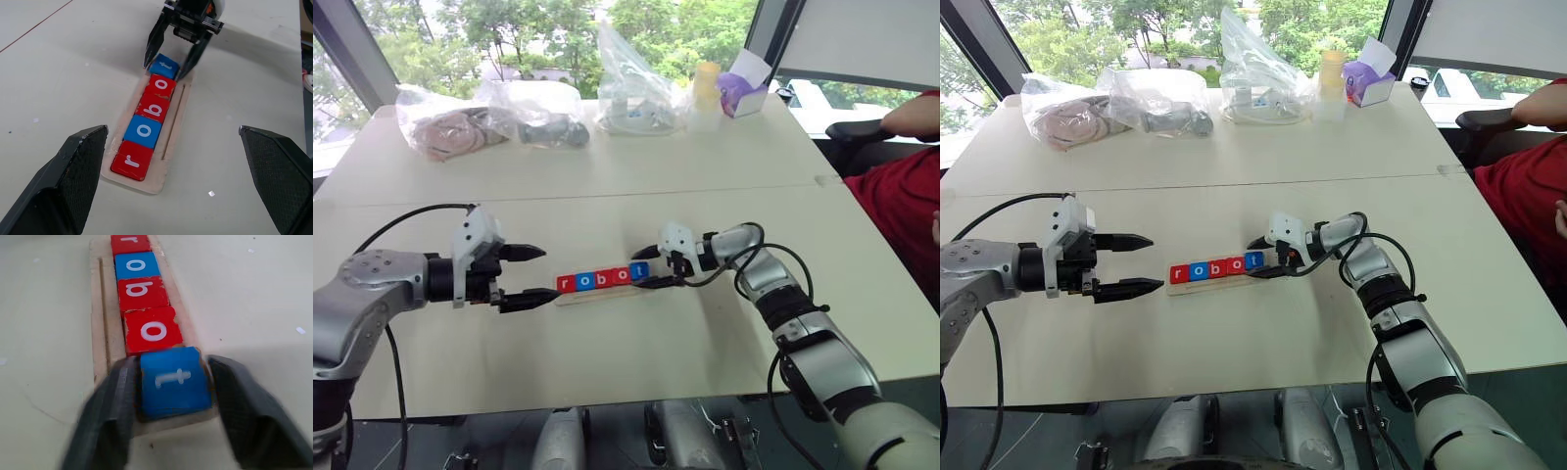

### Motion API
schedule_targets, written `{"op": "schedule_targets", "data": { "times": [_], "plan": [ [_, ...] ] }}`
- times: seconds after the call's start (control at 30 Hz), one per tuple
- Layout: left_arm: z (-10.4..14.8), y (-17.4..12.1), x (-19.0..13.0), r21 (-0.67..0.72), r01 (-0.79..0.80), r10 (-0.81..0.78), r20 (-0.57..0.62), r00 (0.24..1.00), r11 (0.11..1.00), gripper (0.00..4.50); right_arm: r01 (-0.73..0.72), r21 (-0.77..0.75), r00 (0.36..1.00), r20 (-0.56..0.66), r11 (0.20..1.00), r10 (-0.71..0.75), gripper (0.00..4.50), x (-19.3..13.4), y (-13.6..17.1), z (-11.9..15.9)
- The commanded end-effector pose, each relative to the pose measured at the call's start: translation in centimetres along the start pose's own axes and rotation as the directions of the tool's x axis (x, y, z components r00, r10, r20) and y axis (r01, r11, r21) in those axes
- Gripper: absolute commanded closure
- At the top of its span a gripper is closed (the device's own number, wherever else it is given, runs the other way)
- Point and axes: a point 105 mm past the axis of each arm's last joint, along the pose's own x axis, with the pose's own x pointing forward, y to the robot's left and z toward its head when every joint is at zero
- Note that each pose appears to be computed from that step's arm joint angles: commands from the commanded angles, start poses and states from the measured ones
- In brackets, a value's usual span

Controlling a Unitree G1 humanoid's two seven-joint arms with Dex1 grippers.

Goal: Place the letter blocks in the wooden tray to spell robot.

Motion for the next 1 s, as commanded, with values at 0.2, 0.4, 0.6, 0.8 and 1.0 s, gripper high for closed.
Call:
{"op": "schedule_targets", "data": {
  "times": [0.2,0.4,0.6,0.8,1.0],
  "plan": [
    [0.7,0.3,-0.3,0.045,-0.023,0.023,0.011,1.000,0.999,0.00,0.093,-0.040,0.994,0.068,0.995,-0.090,0.06,-1.7,-1.8,2.3],
    [0.8,0.5,-0.1,0.052,-0.021,0.020,0.012,1.000,0.998,0.00,0.040,-0.011,0.998,0.054,0.999,-0.040,0.06,-1.6,0.0,1.2],
    [0.9,0.7,0.1,0.059,-0.019,0.018,0.013,1.000,0.998,0.00,0.027,0.015,0.998,0.060,1.000,-0.028,0.06,-1.0,1.3,0.7],
    [0.8,0.7,0.1,0.056,-0.021,0.020,0.010,1.000,0.998,0.00,0.045,0.010,0.996,0.082,0.999,-0.046,0.06,-1.0,1.6,1.3],
    [0.6,0.7,0.1,0.051,-0.025,0.025,0.011,1.000,0.998,0.00,0.034,0.012,0.996,0.087,0.999,-0.035,0.06,-0.8,2.2,1.6]
  ]
}}
